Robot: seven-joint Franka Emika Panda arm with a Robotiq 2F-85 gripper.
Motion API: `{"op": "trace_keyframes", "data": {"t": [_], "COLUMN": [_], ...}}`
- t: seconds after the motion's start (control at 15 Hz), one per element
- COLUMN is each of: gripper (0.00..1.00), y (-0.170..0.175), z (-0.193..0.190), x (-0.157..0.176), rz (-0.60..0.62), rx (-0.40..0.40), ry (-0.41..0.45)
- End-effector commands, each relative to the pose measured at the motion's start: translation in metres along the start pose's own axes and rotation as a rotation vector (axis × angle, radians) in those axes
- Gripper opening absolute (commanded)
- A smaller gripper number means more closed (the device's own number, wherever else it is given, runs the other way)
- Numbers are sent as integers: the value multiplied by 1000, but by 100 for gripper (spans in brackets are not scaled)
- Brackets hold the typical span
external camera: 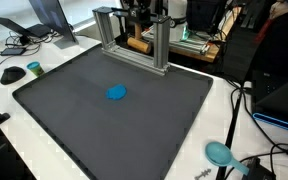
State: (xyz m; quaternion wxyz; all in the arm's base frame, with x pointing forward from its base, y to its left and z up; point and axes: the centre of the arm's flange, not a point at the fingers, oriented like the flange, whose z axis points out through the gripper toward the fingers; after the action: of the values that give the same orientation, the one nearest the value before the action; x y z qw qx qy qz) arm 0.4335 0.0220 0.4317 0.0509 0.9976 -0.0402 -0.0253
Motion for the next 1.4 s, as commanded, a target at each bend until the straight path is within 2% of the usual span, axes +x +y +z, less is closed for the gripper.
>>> {"op": "trace_keyframes", "data": {"t": [0.0, 0.73, 1.07, 1.13, 1.2, 1.33], "gripper": [22, 22, 22, 72, 73, 86], "y": [2, 14, 15, 16, 17, 18], "z": [-15, 3, 8, 9, 9, 11], "x": [-35, -77, -88, -87, -87, -88], "rz": [14, 10, -60, -90, -106, -132], "rx": [-25, 12, 23, 29, 35, 38], "ry": [32, 37, 80, 107, 122, 133]}}
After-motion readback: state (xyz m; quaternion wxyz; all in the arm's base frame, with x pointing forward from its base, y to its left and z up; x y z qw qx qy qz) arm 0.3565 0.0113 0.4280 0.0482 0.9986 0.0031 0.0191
